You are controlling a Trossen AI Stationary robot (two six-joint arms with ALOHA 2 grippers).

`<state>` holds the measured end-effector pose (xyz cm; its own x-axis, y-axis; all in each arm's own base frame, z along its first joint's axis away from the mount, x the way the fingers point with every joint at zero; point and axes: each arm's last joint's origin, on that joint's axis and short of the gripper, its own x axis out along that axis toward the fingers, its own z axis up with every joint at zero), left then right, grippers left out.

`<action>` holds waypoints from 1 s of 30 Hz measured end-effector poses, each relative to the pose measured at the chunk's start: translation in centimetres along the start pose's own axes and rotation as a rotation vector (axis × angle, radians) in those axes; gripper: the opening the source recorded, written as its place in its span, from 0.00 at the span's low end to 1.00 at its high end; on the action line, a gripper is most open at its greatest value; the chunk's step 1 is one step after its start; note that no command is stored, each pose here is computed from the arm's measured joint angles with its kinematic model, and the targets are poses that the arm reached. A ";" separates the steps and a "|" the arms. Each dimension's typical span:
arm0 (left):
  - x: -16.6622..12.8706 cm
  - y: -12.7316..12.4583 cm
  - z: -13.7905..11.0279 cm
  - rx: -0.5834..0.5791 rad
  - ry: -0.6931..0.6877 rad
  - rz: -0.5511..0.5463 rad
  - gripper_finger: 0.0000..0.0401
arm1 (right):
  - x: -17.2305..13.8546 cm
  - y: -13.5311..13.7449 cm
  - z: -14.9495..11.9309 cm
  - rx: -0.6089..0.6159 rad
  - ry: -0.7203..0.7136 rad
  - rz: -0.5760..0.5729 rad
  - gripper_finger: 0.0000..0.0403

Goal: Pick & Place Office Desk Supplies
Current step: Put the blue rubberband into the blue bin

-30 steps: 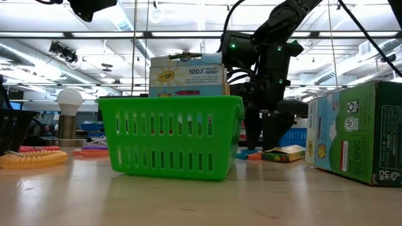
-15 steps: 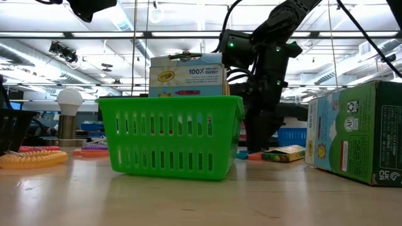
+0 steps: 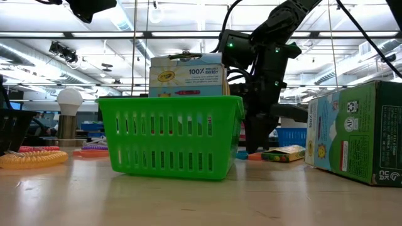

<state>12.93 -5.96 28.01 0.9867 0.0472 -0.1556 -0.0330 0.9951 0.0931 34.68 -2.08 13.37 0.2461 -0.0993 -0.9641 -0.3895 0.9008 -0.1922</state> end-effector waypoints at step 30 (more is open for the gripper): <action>0.0 0.0 -0.1 0.004 0.009 -0.012 0.71 | -7.8 -0.8 4.9 0.117 -0.704 -0.134 0.00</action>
<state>12.92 -5.99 27.91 0.9856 0.0360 -0.1654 -0.0204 0.9953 0.0950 37.38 0.03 21.90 0.8133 0.0484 -0.5798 -0.2279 0.9434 -0.2410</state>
